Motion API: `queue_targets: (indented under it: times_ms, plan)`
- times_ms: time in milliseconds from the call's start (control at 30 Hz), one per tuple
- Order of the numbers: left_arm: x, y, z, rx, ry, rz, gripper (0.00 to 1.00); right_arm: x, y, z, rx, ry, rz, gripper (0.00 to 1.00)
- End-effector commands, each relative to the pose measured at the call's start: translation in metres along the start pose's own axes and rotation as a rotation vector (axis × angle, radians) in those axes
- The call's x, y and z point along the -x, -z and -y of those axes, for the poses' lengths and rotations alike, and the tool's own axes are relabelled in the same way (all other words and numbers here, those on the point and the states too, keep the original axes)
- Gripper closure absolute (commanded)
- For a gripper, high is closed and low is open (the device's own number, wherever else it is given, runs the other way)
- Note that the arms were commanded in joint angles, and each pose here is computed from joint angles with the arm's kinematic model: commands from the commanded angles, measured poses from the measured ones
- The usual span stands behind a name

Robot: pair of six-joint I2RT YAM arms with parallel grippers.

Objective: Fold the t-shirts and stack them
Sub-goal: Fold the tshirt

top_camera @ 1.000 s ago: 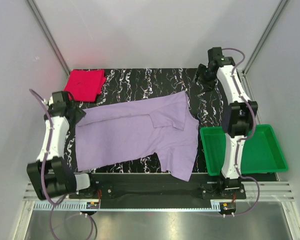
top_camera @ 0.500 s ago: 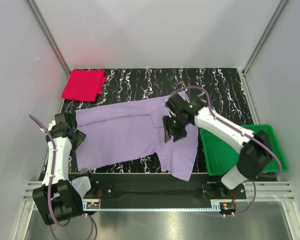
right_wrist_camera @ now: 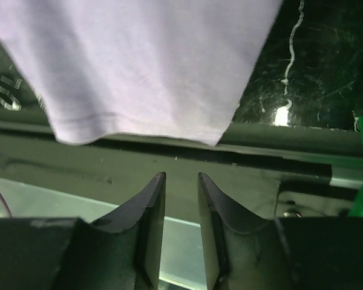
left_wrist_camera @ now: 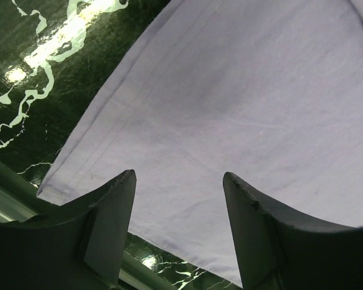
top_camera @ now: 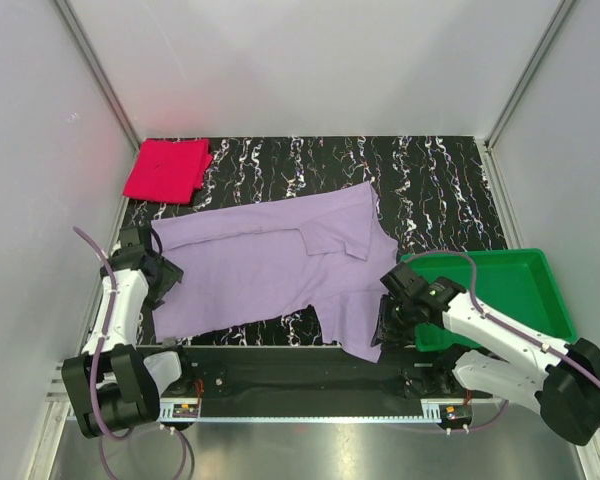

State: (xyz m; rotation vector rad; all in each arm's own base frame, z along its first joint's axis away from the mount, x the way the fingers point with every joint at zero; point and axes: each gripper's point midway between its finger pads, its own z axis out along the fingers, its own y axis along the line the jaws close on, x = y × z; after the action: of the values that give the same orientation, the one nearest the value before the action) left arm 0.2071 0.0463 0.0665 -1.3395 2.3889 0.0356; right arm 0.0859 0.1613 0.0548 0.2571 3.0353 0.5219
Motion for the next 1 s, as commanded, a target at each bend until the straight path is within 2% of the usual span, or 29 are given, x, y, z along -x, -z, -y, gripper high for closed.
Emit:
queue_targets:
  times_ms: [0,133,367,533,733,967]
  plan:
    - [0.008,0.002,0.012,-0.053,-0.03,0.028,0.36,0.008,-0.015,-0.009,0.058,-0.133,0.055,0.64]
    - [0.011,0.003,0.013,-0.051,-0.055,0.03,0.35,0.006,-0.028,0.002,0.052,-0.216,0.071,0.59]
    - [0.006,-0.001,0.013,-0.055,-0.075,0.011,0.35,0.008,-0.042,0.013,0.066,-0.24,0.122,0.6]
    - [0.008,0.001,0.015,-0.066,-0.079,0.011,0.35,0.008,-0.041,0.015,-0.023,-0.272,0.088,0.6]
    - [0.007,0.001,0.017,-0.076,-0.076,0.007,0.35,0.025,-0.034,0.009,-0.129,-0.234,0.114,0.53]
    - [0.005,-0.004,0.02,-0.079,-0.068,-0.012,0.35,0.059,-0.043,-0.026,-0.066,-0.122,0.173,0.52]
